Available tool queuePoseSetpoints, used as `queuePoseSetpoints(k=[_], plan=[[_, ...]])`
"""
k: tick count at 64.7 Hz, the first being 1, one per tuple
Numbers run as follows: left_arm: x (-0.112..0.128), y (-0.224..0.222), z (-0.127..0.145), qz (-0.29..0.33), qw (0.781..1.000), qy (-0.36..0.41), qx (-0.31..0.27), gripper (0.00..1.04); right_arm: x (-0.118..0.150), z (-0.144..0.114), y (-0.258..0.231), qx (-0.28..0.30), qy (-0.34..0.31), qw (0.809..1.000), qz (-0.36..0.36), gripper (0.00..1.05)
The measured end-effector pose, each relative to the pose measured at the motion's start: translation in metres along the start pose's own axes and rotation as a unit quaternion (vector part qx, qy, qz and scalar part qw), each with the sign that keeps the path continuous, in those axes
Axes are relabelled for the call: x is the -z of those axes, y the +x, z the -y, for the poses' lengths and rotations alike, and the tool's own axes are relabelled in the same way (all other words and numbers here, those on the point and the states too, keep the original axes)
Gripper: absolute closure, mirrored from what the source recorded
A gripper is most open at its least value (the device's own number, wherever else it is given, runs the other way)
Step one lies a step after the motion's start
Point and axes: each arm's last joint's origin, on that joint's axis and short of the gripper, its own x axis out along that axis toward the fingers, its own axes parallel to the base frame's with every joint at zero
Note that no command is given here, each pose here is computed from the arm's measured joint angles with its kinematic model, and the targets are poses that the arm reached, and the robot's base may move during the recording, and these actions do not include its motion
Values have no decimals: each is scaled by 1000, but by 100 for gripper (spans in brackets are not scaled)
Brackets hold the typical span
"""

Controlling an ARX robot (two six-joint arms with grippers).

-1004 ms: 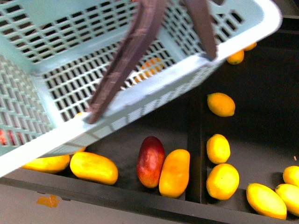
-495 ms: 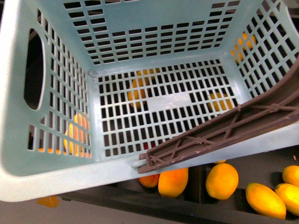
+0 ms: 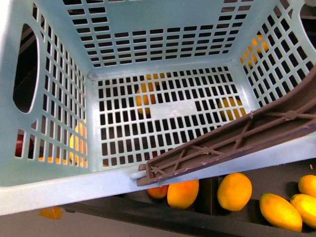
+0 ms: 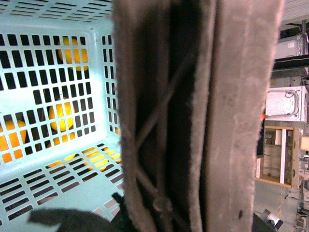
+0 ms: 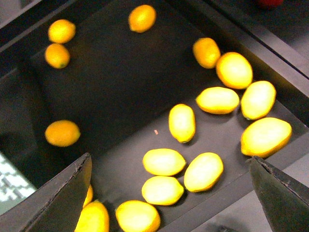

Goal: Pick lemon and mango into basket

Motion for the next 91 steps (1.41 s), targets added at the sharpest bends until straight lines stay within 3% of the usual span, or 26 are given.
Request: queuePoseSetpoints(k=[11, 25, 35, 46, 91], plan=[[-1, 0, -1, 4, 1000, 0, -3, 90, -1, 25, 42, 48, 18, 998, -37, 9], [-1, 0, -1, 2, 1000, 0, -1, 90, -8, 32, 129, 74, 11, 993, -94, 9], [-1, 0, 0, 2, 1000, 1, -1, 90, 16, 32, 179, 92, 10, 980, -175, 9], [-1, 0, -1, 3, 1000, 1, -2, 90, 36, 28, 217, 106, 29, 970, -219, 9], [-1, 0, 0, 2, 1000, 1, -2, 90, 55, 17, 282, 106, 32, 959, -262, 9]])
